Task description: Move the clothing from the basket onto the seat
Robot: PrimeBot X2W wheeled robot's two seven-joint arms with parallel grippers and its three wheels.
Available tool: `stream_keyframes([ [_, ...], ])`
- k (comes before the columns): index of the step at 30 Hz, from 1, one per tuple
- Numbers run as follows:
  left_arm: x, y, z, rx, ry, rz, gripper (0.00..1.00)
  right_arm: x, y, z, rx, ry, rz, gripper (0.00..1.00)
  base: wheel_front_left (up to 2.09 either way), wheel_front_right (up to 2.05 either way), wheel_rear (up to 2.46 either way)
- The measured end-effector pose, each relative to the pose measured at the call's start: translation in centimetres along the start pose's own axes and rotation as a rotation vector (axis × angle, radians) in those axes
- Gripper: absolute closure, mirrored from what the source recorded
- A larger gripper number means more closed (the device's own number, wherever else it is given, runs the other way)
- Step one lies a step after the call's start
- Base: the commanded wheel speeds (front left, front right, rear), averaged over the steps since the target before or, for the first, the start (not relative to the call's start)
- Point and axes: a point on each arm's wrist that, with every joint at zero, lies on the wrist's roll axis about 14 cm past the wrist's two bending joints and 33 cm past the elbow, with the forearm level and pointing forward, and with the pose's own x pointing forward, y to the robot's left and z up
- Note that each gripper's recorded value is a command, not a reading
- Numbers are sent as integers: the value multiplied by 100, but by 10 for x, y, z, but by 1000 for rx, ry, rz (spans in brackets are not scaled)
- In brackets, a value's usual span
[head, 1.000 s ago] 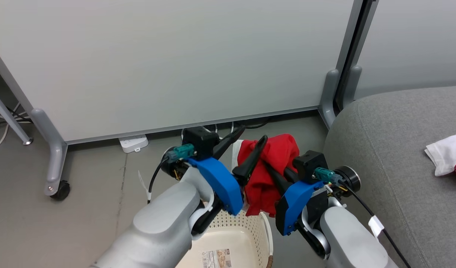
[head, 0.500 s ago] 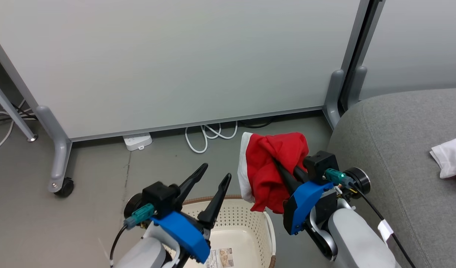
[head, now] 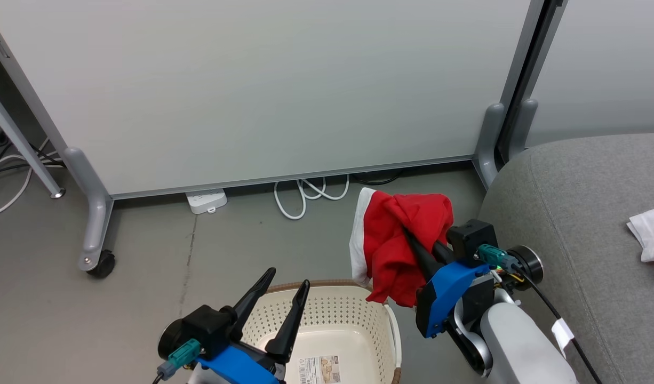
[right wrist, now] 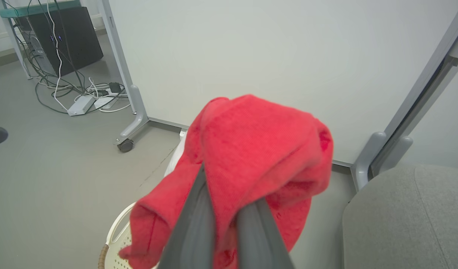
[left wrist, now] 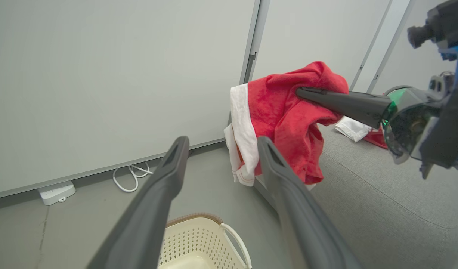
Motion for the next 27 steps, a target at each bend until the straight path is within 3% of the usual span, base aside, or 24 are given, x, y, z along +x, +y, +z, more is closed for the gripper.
stream_keyframes([
  [15, 6, -4, -6, 1, 7, -9, 0, -8, -12, -4, 14, 6, -37, 100, 0, 0, 0],
  [27, 36, -47, -21, 0, 48, -169, 0, -42, -57, -14, 38, 19, -179, 100, 0, 0, 0],
])
